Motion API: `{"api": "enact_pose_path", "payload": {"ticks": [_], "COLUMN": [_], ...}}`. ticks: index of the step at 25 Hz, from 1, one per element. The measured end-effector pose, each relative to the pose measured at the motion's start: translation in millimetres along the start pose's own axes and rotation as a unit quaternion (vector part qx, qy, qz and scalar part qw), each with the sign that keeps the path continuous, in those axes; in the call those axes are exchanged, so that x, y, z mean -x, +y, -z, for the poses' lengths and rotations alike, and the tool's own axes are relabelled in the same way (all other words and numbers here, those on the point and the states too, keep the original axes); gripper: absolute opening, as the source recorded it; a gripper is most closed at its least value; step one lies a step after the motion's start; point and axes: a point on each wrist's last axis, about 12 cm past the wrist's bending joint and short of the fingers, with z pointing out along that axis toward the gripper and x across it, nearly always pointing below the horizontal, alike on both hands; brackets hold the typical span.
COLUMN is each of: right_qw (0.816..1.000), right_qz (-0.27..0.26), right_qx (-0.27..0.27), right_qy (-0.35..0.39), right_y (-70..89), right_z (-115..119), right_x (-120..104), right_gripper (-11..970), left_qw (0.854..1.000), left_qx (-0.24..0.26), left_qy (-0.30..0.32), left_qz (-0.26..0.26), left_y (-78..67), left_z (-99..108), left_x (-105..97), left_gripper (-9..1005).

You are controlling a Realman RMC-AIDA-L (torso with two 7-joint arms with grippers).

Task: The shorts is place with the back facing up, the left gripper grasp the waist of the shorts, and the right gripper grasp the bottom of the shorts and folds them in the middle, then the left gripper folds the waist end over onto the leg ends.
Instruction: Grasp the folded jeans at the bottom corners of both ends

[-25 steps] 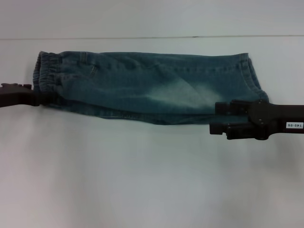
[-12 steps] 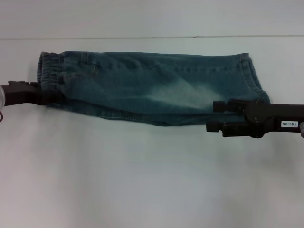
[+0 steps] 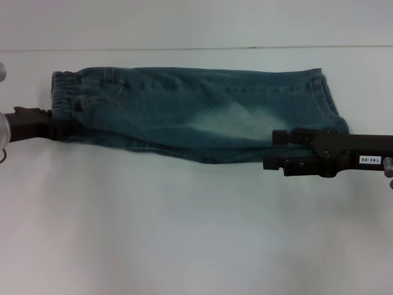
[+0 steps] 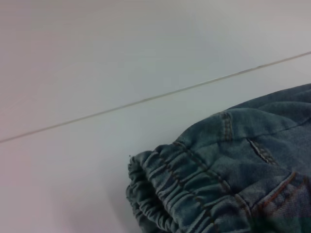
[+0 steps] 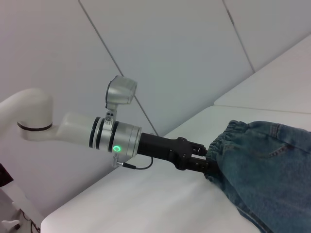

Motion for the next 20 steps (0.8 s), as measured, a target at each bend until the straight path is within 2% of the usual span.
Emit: {"api": "enact_pose_path", "payload": {"ticks": [6, 20], "right_qw": [1.0, 1.0], "right_qz": [0.001, 0.005], "right_qx": [0.001, 0.0], "right_qy": [0.0, 0.009], "right_y": [0.2, -0.6], "right_z": [-0.9, -4.3], "right_x": [0.2, 1.2], "right_gripper": [877, 862], "left_qw": [1.0, 1.0], "left_qx": [0.0, -0.008], "left_qy": [-0.002, -0.001], "left_qz": [-0.003, -0.006], "left_y": [0.5, -1.5], "left_z": [0.7, 1.2], "left_x": [1.8, 2.3], "left_gripper": [528, 405]}}
